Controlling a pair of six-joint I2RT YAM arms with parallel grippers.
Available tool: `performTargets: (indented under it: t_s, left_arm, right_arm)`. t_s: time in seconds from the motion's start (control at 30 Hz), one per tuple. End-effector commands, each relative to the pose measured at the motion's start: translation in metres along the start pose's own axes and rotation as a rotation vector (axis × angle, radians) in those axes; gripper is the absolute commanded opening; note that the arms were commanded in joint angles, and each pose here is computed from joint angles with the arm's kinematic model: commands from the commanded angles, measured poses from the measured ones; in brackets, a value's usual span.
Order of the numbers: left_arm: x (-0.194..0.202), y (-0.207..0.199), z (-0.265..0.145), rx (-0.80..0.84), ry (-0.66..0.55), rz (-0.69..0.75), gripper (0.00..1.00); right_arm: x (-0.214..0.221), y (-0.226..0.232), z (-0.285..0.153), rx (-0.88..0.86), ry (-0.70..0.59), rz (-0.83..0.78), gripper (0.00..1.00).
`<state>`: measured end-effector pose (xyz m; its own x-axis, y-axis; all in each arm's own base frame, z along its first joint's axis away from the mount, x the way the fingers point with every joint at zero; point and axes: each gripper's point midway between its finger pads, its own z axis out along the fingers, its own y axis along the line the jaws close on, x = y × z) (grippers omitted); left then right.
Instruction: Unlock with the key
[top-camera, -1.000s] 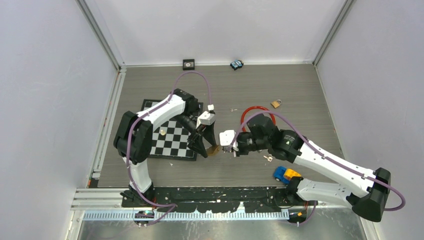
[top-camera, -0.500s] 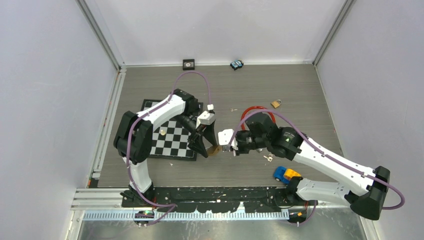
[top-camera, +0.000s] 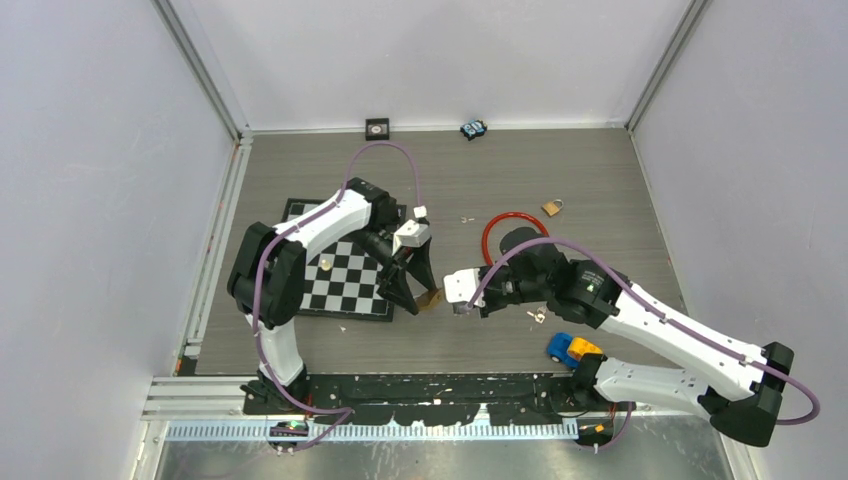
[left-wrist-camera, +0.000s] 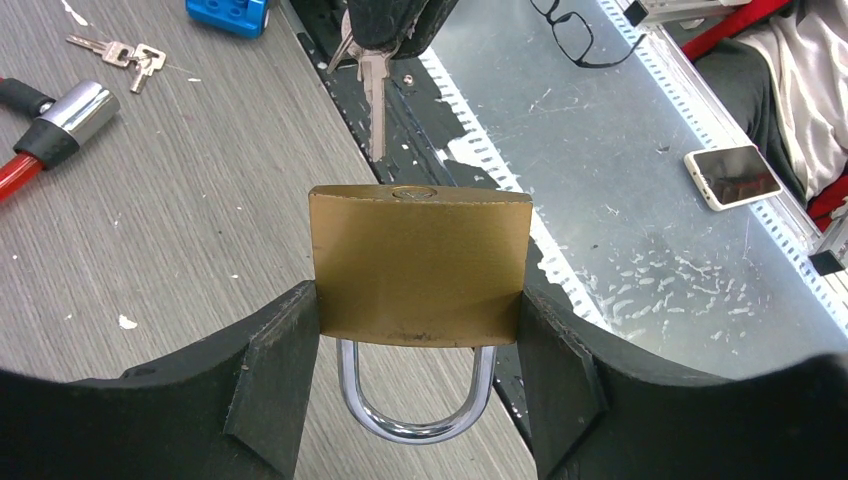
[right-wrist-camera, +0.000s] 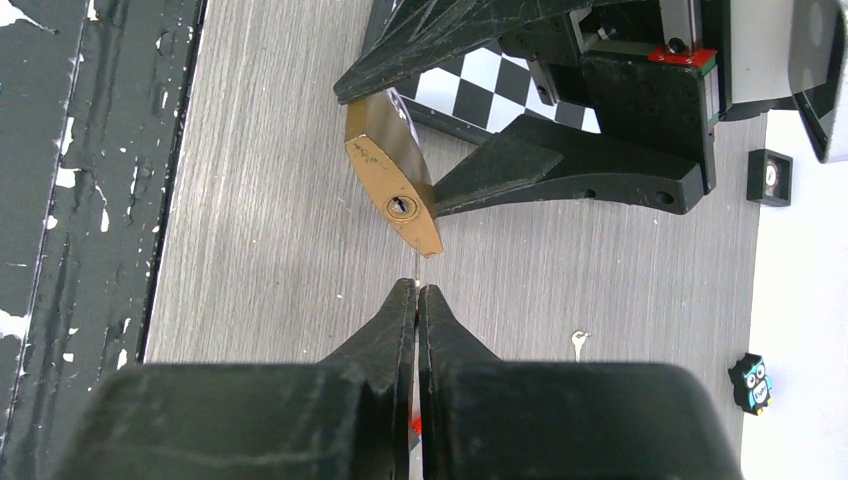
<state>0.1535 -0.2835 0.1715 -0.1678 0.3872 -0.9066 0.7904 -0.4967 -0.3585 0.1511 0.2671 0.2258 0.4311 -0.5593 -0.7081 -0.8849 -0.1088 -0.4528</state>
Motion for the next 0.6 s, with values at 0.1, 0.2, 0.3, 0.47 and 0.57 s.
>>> performTargets:
  t_s: [0.1, 0.2, 0.3, 0.47, 0.57]
  left_arm:
    - [-0.037, -0.014, 0.001, 0.007, -0.126, -0.028, 0.00]
    - [-0.037, -0.014, 0.001, 0.007, -0.125, -0.028, 0.00]
    - [-0.038, -0.014, 0.001, 0.007, -0.127, -0.027, 0.00]
    - [-0.037, -0.013, 0.001, 0.009, -0.129, -0.038, 0.00]
    - [-0.037, -0.013, 0.001, 0.009, -0.129, -0.037, 0.00]
  right_arm:
    - [-0.025, -0.009, -0.010, 0.021, -0.070, -0.032, 0.01]
    - [-0.029, -0.008, -0.009, 0.005, -0.084, -0.025, 0.01]
    - [-0.031, -0.009, -0.006, 0.004, -0.082, -0.029, 0.01]
    - [-0.034, -0.009, -0.006, 0.000, -0.083, -0.036, 0.01]
    - [-0.032, -0.007, -0.004, -0.010, -0.080, -0.041, 0.01]
